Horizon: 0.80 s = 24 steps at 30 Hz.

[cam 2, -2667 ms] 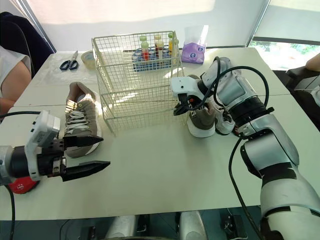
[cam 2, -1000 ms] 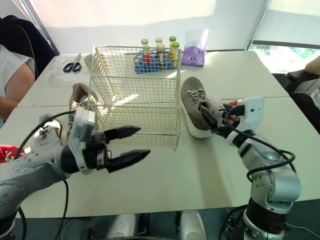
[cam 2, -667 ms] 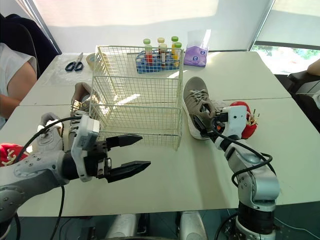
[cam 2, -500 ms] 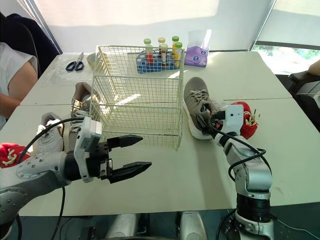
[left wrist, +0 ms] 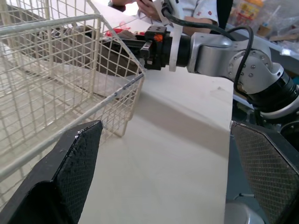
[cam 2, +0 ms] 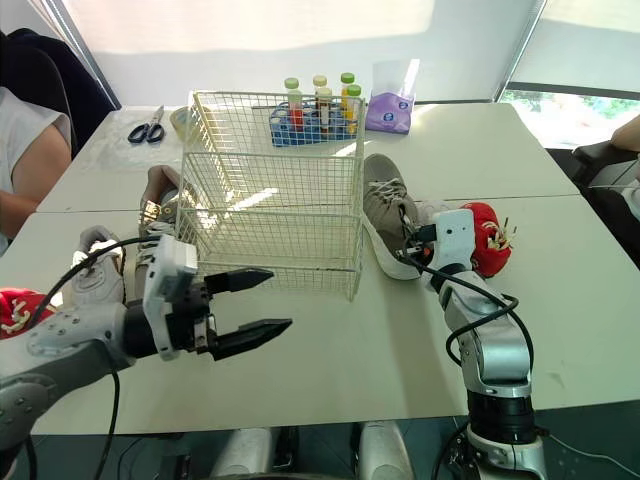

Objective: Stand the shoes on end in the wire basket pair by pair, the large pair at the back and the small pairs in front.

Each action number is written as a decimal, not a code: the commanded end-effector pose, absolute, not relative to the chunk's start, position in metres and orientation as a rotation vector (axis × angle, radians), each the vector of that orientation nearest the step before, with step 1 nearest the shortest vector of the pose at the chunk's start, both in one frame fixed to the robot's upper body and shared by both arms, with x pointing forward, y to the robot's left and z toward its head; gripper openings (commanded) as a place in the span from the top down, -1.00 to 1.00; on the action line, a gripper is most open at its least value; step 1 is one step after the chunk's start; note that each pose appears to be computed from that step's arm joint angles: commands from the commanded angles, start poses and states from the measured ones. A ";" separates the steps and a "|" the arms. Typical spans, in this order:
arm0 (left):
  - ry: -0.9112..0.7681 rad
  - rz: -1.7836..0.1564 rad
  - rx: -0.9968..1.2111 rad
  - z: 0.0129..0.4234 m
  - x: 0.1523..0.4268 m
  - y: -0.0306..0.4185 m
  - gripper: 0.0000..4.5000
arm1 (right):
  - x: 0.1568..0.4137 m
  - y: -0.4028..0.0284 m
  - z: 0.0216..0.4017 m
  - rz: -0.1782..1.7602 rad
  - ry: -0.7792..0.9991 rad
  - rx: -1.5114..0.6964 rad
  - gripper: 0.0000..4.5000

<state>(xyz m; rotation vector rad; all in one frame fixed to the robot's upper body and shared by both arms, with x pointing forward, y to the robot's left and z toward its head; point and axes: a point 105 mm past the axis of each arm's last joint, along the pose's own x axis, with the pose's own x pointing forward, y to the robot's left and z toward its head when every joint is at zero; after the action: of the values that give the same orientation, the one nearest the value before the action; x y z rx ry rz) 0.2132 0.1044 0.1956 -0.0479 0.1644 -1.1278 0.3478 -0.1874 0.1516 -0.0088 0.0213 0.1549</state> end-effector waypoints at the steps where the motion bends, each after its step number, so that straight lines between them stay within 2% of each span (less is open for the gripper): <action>1: 0.109 -1.149 -0.103 0.222 0.215 0.118 -1.00 | 0.350 -0.206 0.244 0.068 -0.306 0.022 0.83; 4: 0.067 -1.139 -0.122 0.245 0.222 0.131 -1.00 | 0.349 -0.218 0.303 0.006 -0.473 0.031 0.83; 9: -0.022 -1.100 -0.170 0.280 0.239 0.150 -1.00 | 0.341 -0.219 0.366 0.022 -0.662 -0.032 0.83; 13: -0.123 -1.009 -0.191 0.315 0.260 0.176 -1.00 | 0.329 -0.197 0.419 0.226 -0.811 -0.212 0.83; 16: -0.224 -0.899 -0.242 0.352 0.282 0.209 -1.00 | 0.318 -0.167 0.448 0.478 -0.894 -0.361 0.83; 20: -0.318 -0.886 -0.285 0.388 0.288 0.227 -1.00 | 0.302 -0.130 0.462 0.731 -0.962 -0.504 0.83; 24: -0.368 -0.906 -0.299 0.407 0.286 0.231 -1.00 | 0.292 -0.096 0.444 0.941 -0.959 -0.635 0.83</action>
<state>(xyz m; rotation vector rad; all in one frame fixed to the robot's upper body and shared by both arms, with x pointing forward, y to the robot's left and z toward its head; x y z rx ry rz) 0.2954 0.2261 0.3917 -0.3109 -0.3144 -0.8958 0.3054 -0.1036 0.4417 -0.5886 -0.9049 0.8790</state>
